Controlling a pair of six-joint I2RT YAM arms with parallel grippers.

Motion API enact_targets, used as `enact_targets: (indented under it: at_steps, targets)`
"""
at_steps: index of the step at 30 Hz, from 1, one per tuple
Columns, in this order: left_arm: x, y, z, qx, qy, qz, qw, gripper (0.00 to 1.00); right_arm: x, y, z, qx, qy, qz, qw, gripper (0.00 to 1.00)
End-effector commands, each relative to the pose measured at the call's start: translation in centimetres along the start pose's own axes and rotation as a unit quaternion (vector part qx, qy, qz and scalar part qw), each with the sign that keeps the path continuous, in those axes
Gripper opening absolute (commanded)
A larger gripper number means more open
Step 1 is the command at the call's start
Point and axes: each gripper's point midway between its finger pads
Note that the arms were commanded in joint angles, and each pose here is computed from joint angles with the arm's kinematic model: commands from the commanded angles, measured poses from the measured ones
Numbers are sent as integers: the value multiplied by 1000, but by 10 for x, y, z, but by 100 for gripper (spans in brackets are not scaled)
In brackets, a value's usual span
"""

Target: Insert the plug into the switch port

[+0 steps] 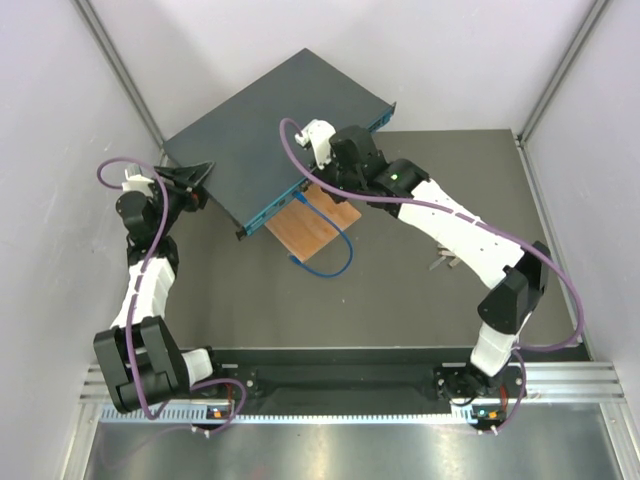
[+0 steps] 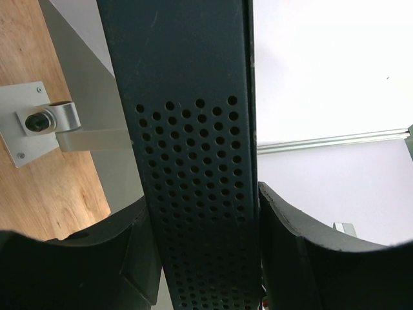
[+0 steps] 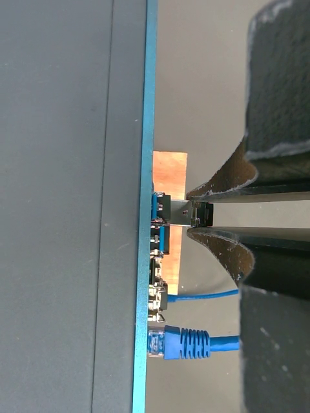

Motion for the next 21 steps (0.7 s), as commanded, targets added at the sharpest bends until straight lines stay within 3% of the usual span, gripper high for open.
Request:
enact_targets:
  at_steps: [1,9,17,21]
  targets:
    - [-2,5,58,-25,130,12,991,0,7,31,-79,6,-135,-61,989,0]
    - [-3,6,59,-22,131,10,991,0,4,31,-93,2,-145,-60,988,1]
    - [-3,9,60,-19,133,8,991,0,9,29,-78,16,-129,-61,990,38]
    - [-5,7,57,-23,132,10,991,0,18,18,-63,22,-113,-53,992,47]
Point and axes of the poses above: each gripper's point midway between its finger pads, its own x axis back along the fingers, its own y axis along the line the jaws close on, z = x × y, and after that the axes turned 11 degrees about -x, right-handed
